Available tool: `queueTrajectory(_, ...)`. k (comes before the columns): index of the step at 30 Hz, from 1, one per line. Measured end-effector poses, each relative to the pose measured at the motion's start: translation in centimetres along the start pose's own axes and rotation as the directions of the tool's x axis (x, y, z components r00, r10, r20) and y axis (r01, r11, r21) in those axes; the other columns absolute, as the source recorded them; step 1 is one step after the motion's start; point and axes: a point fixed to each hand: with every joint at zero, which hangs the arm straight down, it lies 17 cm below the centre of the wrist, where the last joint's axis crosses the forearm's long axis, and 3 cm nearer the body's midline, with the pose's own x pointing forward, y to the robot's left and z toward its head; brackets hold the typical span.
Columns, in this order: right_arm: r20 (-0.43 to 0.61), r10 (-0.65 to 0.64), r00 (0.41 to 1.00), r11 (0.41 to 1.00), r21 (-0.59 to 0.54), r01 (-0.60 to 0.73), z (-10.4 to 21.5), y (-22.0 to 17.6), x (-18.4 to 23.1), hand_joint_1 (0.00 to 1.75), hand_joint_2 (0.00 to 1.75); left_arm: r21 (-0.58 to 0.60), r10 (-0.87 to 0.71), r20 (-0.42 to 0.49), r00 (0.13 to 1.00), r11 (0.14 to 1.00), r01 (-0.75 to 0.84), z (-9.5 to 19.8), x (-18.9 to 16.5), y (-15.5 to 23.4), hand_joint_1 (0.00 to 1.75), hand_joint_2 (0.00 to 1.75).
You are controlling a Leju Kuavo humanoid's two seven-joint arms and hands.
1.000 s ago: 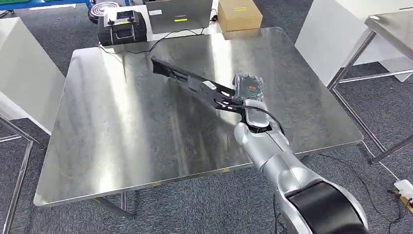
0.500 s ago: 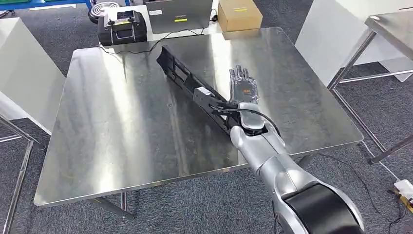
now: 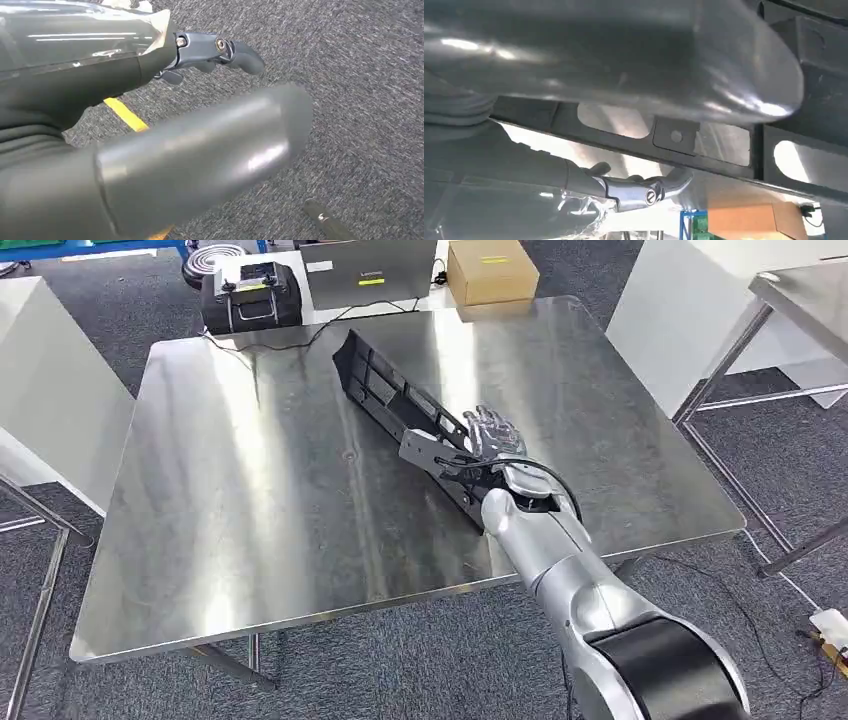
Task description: Take the parts from the cabinet and place them on the table.
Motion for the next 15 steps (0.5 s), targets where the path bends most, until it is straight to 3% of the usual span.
queueTrajectory(6, 0.053, -0.098, 0.994, 0.940, 0.333, 0.075, 1.7, 3.8, 1.7, 0.00, 0.00, -0.011, -0.017, -0.028, 0.999, 1.000, 0.016, -0.2, -0.1, -0.2, 0.00, 0.00)
queueTrajectory(9, 0.080, -0.141, 0.987, 0.930, 0.353, 0.104, 2.0, 4.1, 3.6, 0.00, 0.00, -0.011, -0.017, -0.026, 1.000, 1.000, 0.017, -0.3, 0.1, -0.3, 0.00, 0.00)
queueTrajectory(12, 0.115, -0.158, 0.981, 0.950, 0.288, 0.119, 1.6, 3.0, 5.0, 0.00, 0.00, -0.002, -0.014, -0.012, 1.000, 1.000, 0.014, -0.3, 0.3, -0.2, 0.00, 0.00)
queueTrajectory(15, 0.237, -0.223, 0.946, 0.973, -0.006, 0.231, 0.6, -3.2, 7.7, 0.00, 0.00, 0.012, -0.003, 0.034, 0.999, 1.000, 0.002, -0.1, 0.8, 0.0, 0.00, 0.00)
